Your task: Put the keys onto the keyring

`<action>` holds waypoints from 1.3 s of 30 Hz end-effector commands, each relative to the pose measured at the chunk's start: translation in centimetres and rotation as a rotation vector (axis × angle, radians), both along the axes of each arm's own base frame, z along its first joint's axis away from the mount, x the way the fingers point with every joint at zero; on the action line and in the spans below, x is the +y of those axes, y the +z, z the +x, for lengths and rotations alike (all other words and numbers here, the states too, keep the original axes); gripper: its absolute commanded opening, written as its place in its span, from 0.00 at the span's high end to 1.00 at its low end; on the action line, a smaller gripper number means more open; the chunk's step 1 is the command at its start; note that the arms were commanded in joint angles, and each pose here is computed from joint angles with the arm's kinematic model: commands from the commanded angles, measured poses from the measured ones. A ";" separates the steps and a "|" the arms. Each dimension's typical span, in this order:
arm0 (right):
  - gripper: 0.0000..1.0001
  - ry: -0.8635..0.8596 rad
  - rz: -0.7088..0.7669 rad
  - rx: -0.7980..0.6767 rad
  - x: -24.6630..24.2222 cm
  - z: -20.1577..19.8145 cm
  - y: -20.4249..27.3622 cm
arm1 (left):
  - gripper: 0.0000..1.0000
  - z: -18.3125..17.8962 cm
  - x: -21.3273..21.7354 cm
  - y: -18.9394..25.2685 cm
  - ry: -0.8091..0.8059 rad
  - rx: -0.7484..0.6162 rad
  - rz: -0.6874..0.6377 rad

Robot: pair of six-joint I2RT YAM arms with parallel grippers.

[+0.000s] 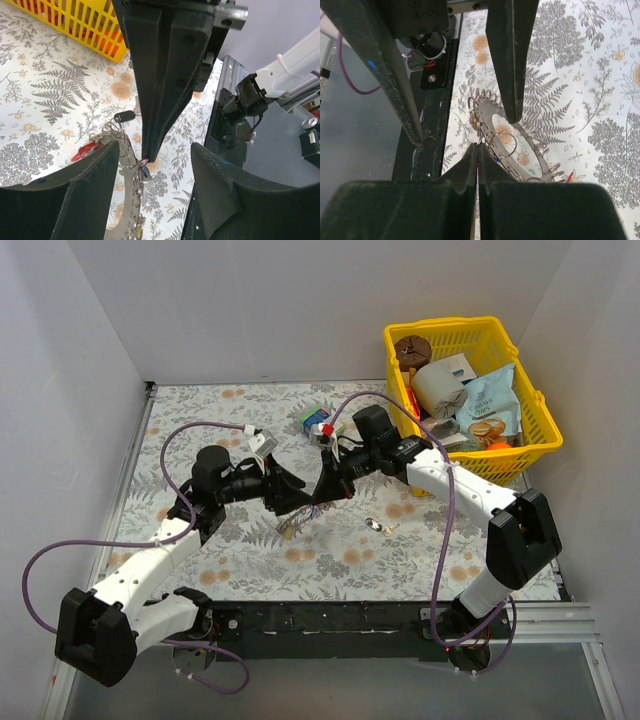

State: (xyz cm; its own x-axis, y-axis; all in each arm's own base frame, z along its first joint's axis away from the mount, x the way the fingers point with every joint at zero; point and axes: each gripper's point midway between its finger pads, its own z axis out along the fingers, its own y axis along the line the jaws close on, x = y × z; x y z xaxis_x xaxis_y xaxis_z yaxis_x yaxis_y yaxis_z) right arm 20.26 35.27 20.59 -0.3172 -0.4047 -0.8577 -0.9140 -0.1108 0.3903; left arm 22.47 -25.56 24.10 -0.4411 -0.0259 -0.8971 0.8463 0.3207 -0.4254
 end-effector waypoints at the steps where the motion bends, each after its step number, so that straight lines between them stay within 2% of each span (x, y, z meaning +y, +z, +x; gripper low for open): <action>1: 0.99 0.112 0.136 -0.038 0.0 -1.4 5.1 | 0.42 -1.2 0.0 2.3 -0.080 -0.075 -0.002; 5: 0.99 0.144 0.156 -0.026 -0.2 -2.1 6.0 | 0.45 -1.7 0.0 2.8 -0.128 -0.110 0.014; 10: 0.99 0.151 0.169 -0.035 -0.4 -2.3 6.6 | 0.57 -2.2 0.1 3.3 -0.150 -0.114 0.026; 16: 0.99 0.166 0.186 -0.035 -0.7 -2.8 7.4 | 0.57 -2.7 0.1 2.7 -0.195 -0.106 0.052; 21: 0.99 0.173 0.199 -0.039 -0.9 -3.0 7.9 | 0.66 -3.4 -0.1 2.0 -0.261 -0.068 0.056; 29: 0.99 0.174 0.203 -0.031 -1.1 -2.9 7.9 | 0.71 -3.4 -0.2 1.1 -0.272 -0.046 0.073; 39: 0.99 0.176 0.212 -0.016 -1.1 -2.8 7.9 | 0.81 -3.4 -0.4 1.6 -0.279 -0.043 0.053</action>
